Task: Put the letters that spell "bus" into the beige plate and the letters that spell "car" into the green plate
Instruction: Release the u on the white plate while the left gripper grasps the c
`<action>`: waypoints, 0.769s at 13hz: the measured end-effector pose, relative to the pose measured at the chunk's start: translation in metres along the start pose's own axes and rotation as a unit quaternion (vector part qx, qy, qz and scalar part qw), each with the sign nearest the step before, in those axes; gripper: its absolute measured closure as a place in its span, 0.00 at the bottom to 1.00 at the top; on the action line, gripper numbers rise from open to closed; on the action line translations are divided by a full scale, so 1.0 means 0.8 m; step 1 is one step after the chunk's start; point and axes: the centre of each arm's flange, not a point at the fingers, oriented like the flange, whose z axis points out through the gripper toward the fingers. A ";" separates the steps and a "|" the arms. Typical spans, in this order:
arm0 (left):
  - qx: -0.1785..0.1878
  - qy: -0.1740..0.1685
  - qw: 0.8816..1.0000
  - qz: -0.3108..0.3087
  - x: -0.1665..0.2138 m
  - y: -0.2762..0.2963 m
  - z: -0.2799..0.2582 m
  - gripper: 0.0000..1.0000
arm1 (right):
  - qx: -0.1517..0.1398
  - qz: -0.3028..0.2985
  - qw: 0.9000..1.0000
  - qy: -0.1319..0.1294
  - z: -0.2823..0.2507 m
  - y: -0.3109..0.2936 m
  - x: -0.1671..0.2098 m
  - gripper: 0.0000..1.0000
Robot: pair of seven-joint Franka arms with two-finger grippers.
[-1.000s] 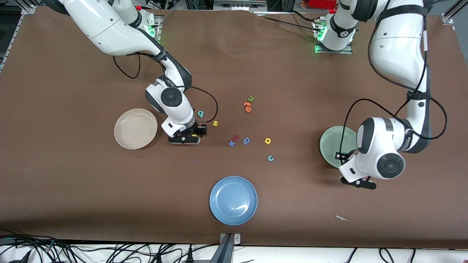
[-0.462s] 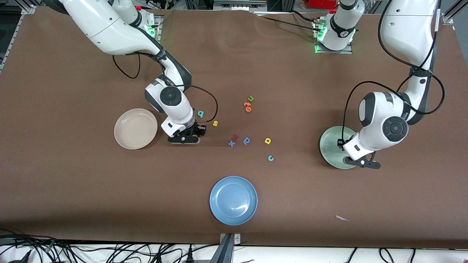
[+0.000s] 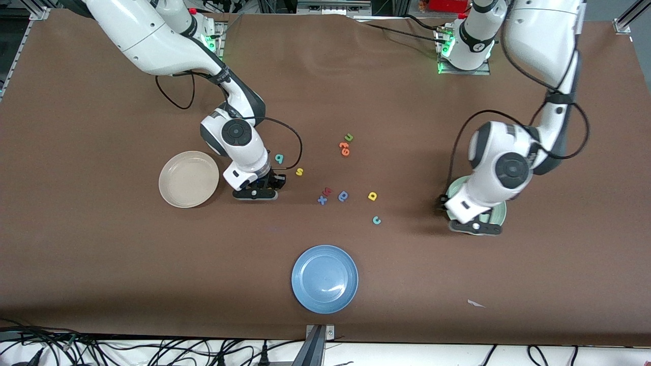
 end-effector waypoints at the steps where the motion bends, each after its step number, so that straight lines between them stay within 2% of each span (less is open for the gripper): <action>1: -0.005 -0.001 1.000 -0.024 -0.002 0.040 0.009 0.00 | -0.003 0.000 1.000 0.005 -0.007 0.007 0.005 0.70; 3: -0.014 -0.001 0.998 -0.055 -0.003 0.105 0.030 0.00 | -0.018 -0.012 1.000 0.012 -0.031 0.033 0.017 0.70; 6: -0.035 -0.011 0.990 -0.135 0.009 0.153 0.052 0.00 | -0.044 -0.042 0.998 0.016 -0.065 0.098 0.033 0.70; 10: -0.047 -0.027 0.966 -0.252 0.032 0.171 0.074 0.00 | -0.048 -0.084 0.995 -0.004 -0.078 0.170 0.037 0.70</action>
